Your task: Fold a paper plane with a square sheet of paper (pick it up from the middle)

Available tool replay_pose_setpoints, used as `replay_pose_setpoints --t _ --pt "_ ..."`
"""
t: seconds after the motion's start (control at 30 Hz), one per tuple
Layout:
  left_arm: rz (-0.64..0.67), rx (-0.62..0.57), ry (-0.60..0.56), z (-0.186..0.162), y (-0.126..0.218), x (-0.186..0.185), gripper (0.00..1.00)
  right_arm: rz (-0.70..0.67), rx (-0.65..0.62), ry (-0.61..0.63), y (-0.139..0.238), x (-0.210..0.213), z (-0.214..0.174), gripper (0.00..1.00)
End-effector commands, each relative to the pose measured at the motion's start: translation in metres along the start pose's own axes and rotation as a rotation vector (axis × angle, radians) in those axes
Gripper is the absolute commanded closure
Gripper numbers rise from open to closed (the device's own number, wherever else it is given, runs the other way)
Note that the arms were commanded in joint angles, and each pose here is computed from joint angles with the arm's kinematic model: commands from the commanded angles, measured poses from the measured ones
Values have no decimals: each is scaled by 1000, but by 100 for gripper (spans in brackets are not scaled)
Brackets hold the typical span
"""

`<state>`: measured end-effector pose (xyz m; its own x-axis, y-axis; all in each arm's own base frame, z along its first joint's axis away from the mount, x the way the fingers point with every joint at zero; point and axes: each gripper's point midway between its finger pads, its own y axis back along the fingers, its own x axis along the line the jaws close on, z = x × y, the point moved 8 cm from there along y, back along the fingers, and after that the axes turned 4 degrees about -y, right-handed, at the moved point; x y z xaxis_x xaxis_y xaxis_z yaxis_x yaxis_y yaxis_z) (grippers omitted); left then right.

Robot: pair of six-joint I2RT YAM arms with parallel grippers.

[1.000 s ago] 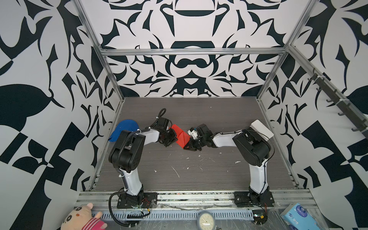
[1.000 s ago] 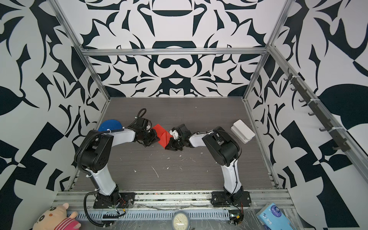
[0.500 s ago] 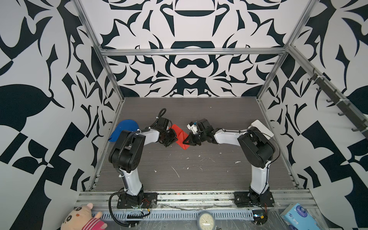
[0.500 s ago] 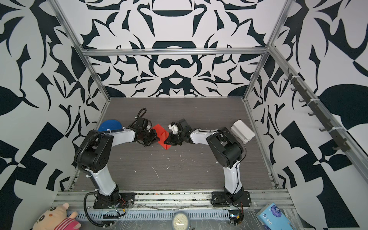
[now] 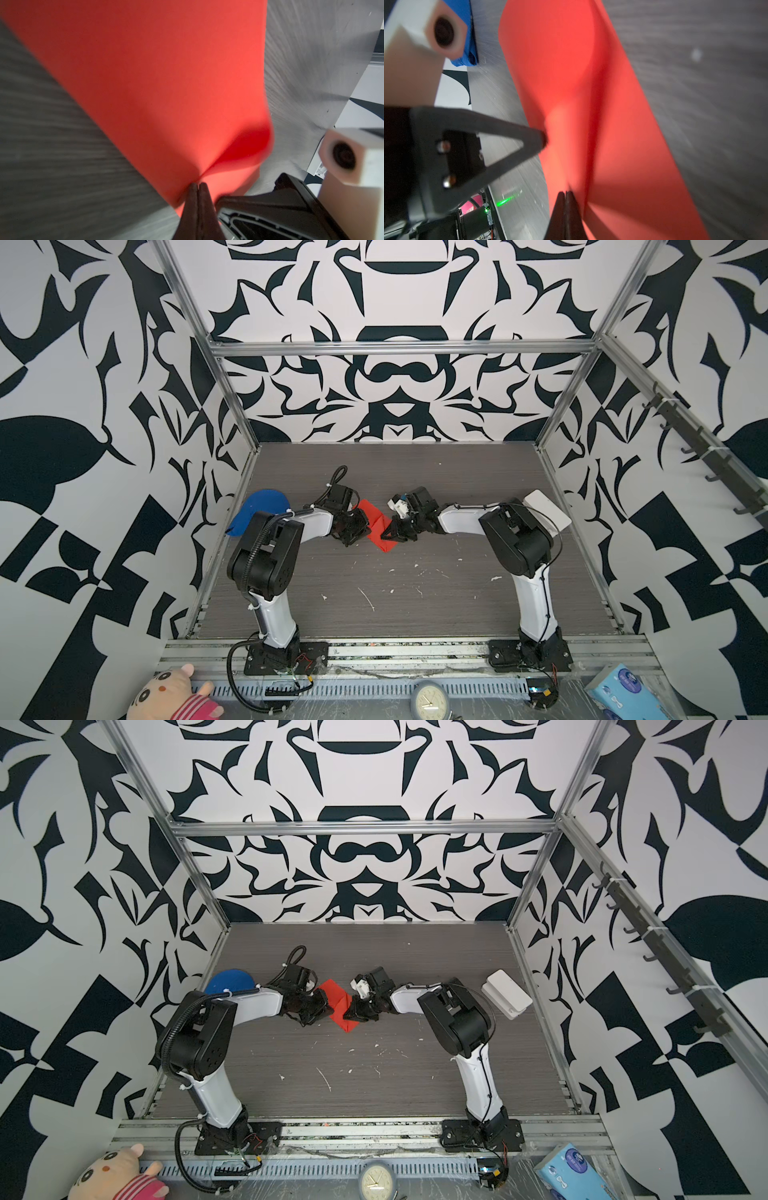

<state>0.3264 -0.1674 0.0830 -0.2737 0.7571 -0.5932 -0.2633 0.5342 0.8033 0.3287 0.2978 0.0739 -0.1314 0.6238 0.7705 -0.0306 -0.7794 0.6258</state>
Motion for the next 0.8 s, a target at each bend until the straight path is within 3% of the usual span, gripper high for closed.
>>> replay_pose_setpoints --t 0.0,0.23,0.5,0.77 --pt "227 69 73 -19 -16 45 100 -37 -10 6 23 -7 -11 100" --pt "217 70 65 -18 -15 42 100 45 -74 96 43 28 5 100" --pt "224 75 65 -19 -16 43 100 46 -37 111 7 30 34 100" --pt "230 81 63 -19 -17 44 100 49 10 152 -12 27 30 100"
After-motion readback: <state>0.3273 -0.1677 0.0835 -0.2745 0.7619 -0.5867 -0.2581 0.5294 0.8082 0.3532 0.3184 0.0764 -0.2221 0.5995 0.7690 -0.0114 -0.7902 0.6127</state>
